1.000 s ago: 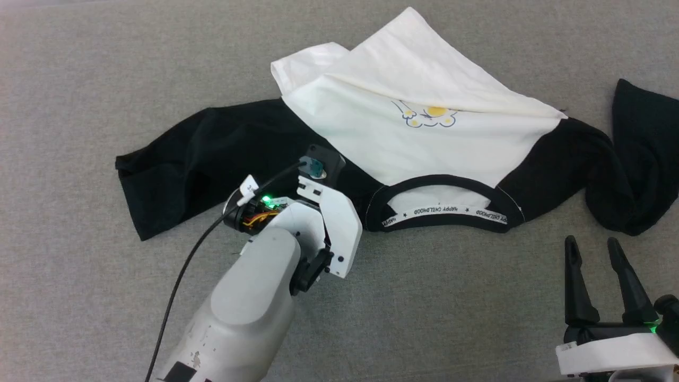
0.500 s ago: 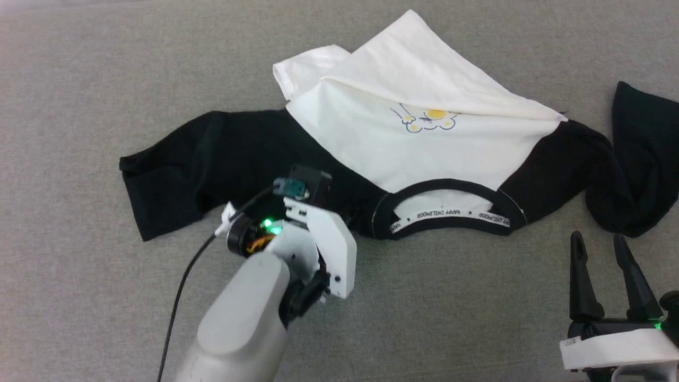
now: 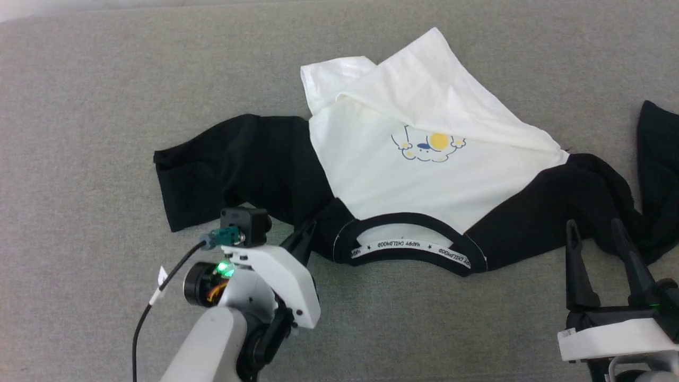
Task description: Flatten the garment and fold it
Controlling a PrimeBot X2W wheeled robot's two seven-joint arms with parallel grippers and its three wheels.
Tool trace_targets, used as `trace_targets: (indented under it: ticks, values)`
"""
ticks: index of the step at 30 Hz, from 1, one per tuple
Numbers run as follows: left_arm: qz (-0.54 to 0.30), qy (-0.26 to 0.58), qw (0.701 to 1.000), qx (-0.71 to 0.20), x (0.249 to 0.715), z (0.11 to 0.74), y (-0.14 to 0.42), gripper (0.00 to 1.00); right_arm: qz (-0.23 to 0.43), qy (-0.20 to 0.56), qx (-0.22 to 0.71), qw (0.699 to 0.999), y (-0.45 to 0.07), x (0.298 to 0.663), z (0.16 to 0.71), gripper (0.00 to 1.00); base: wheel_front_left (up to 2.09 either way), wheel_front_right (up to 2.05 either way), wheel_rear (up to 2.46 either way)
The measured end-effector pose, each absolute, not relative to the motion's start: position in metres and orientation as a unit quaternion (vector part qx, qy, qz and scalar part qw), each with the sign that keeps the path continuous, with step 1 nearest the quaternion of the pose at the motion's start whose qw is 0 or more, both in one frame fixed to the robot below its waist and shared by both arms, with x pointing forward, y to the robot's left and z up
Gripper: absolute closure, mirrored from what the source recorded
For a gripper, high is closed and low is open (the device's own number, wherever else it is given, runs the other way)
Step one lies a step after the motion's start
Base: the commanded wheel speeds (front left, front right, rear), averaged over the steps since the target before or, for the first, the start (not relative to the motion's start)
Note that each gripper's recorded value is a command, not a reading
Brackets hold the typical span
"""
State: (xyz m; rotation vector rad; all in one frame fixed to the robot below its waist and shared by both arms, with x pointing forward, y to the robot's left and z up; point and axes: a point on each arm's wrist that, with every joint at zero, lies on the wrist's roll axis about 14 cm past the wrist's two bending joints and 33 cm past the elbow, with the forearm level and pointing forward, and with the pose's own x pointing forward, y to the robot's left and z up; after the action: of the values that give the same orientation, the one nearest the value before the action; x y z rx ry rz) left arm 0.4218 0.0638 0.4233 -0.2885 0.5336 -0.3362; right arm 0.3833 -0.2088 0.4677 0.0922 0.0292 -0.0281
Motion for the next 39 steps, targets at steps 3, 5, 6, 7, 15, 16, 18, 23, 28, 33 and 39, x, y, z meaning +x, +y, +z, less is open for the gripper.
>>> trace_targets:
  ticks: [3, 5, 6, 7, 15, 16, 18, 23, 28, 33, 39]
  values:
    - [-0.16, 0.274, 0.937, -0.15, 0.412, 0.416, 0.065, 1.0, -0.01, 0.019, 0.044, 0.999, -0.207, 0.386, 0.467, 0.0, 0.0, 0.0, 0.0]
    - [-0.157, 0.271, 0.937, -0.156, 0.41, 0.415, 0.065, 1.0, -0.007, 0.021, 0.044, 0.999, -0.205, 0.388, 0.466, 0.0, 0.0, 0.0, 0.0]
    - [-0.158, 0.269, 0.937, -0.157, 0.41, 0.415, 0.065, 0.76, -0.005, 0.023, 0.045, 0.999, -0.204, 0.388, 0.466, 0.0, 0.0, 0.0, 0.0]
    - [-0.158, 0.264, 0.938, -0.159, 0.411, 0.417, 0.064, 0.5, -0.004, 0.024, 0.045, 0.999, -0.203, 0.388, 0.465, 0.0, 0.0, 0.0, 0.0]
    - [-0.161, 0.247, 0.943, -0.153, 0.408, 0.431, 0.071, 0.0, -0.006, 0.023, 0.05, 0.998, -0.203, 0.384, 0.468, 0.0, 0.0, 0.0, 0.0]
    - [-0.162, 0.252, 0.942, -0.149, 0.406, 0.431, 0.072, 0.0, -0.006, 0.023, 0.051, 0.998, -0.204, 0.383, 0.468, 0.0, 0.0, 0.0, 0.0]
    - [-0.16, 0.268, 0.94, -0.14, 0.401, 0.428, 0.076, 0.0, -0.006, 0.025, 0.052, 0.998, -0.204, 0.381, 0.467, 0.0, 0.0, 0.0, 0.0]
    - [-0.165, 0.305, 0.93, -0.122, 0.392, 0.419, 0.076, 0.0, -0.004, 0.027, 0.057, 0.998, -0.201, 0.379, 0.466, 0.0, 0.0, 0.0, 0.0]
    - [-0.171, 0.317, 0.925, -0.121, 0.393, 0.414, 0.071, 0.0, -0.003, 0.032, 0.059, 0.998, -0.2, 0.379, 0.462, 0.0, 0.0, 0.0, 0.0]
    - [-0.173, 0.329, 0.921, -0.116, 0.4, 0.407, 0.066, 0.0, -0.006, 0.039, 0.058, 0.997, -0.201, 0.377, 0.457, 0.0, 0.0, 0.0, 0.0]
    - [-0.163, 0.358, 0.913, -0.104, 0.404, 0.389, 0.069, 0.0, -0.01, 0.044, 0.058, 0.997, -0.204, 0.376, 0.454, 0.0, 0.0, 0.0, 0.0]
